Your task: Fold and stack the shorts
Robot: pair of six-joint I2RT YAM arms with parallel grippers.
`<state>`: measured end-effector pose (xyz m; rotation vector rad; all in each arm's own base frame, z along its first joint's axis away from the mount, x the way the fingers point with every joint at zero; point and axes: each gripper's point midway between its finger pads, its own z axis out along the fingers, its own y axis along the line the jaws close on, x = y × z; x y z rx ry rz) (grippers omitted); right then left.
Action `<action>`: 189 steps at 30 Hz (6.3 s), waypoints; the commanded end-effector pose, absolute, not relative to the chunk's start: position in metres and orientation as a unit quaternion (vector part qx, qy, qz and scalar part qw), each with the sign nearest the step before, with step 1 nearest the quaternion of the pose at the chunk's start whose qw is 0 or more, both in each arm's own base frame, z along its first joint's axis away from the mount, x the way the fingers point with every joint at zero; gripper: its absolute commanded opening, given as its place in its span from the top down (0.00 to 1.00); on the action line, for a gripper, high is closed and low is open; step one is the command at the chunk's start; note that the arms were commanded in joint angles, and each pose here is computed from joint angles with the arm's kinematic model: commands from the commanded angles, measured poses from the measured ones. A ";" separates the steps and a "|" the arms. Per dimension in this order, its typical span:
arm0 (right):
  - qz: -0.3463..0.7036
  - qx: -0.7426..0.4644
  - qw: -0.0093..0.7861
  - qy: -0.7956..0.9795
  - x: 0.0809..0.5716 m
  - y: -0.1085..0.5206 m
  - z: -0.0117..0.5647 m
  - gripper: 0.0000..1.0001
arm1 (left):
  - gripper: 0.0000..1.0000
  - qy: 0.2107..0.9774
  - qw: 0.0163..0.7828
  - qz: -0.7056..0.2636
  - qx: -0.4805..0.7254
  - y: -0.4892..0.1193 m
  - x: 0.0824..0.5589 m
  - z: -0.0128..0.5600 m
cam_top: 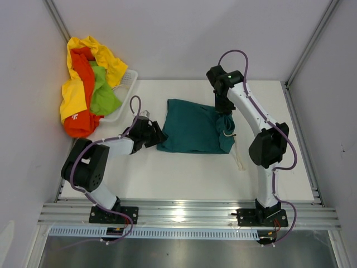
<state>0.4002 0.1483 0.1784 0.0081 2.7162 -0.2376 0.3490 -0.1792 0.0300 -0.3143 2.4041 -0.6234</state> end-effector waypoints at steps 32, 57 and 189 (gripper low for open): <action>-0.084 0.006 0.199 0.976 0.388 0.149 0.183 1.00 | 0.13 0.878 0.363 -0.272 -0.157 -0.182 0.363 0.053; 0.014 0.023 0.214 0.976 0.379 0.186 0.232 1.00 | 0.93 0.922 0.289 -0.243 -0.084 -0.244 0.301 0.024; 0.186 0.341 0.330 0.860 0.281 0.049 0.098 0.79 | 0.24 0.890 0.391 -0.232 -0.040 -0.191 0.287 0.142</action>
